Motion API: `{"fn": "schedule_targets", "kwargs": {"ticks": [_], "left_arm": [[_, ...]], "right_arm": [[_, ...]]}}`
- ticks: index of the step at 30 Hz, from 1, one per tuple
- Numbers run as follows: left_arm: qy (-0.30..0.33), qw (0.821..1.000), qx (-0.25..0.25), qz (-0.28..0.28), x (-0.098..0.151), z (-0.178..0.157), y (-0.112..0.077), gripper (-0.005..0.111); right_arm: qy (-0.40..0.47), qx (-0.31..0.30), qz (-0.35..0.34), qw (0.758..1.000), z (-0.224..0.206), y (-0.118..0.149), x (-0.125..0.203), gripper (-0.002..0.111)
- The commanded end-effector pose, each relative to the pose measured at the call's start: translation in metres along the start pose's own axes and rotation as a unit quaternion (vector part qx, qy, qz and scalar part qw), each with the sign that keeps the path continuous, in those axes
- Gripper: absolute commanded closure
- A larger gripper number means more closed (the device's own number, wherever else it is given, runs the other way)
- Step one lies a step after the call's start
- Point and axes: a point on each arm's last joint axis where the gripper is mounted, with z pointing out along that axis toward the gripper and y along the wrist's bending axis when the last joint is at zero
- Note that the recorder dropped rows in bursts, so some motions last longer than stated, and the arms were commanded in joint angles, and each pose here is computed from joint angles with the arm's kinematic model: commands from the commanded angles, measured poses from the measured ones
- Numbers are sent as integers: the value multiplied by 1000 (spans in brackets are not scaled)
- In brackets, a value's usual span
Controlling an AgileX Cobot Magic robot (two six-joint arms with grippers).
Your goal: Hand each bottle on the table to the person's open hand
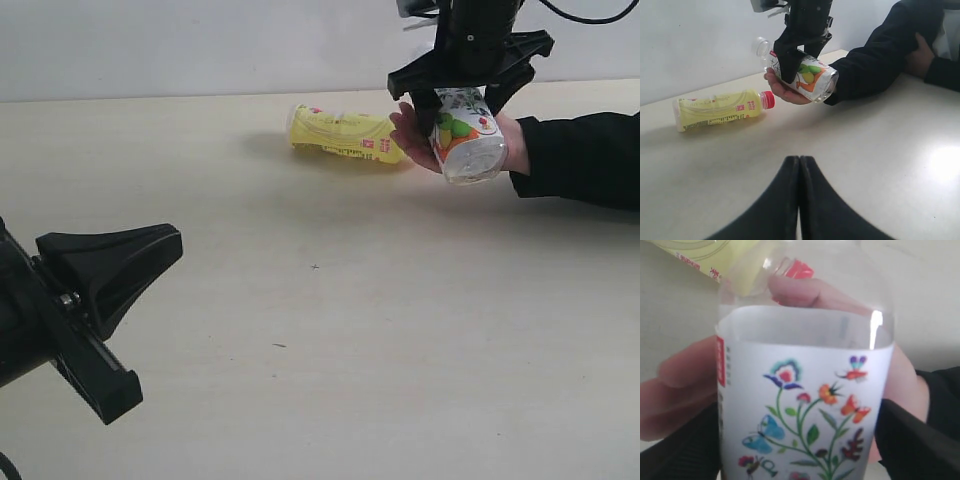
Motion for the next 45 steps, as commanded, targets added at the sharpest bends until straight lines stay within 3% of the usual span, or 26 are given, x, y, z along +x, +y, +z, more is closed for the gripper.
{"fn": "schedule_targets", "kwargs": {"ticks": [1,18,25,29,32,33,38,45], "left_arm": [[-2,1000,0,1,0,-1,0,106],[-2,1000,0,1,0,-1,0,106],[-2,1000,0,1,0,-1,0,106],[-2,1000,0,1,0,-1,0,106],[-2,1000,0,1,0,-1,0,106],[-2,1000,0,1,0,-1,0,106],[-2,1000,0,1,0,-1,0,106],[-2,1000,0,1,0,-1,0,106]], "right_arm": [[-19,9,2,1000,-15,-6,-1,32],[-131,0,2,991,-117,-20,14,32],[-173,-77,-21,982,-158,-12,29,34],[-191,-141,-30,971,-180,-4,40,51],[-193,-153,-35,969,-188,-3,53,97],[-190,-153,-40,969,-187,-3,56,106],[-147,-153,-78,974,-169,-1,81,108],[-147,-238,-134,951,-167,15,94,108]]}}
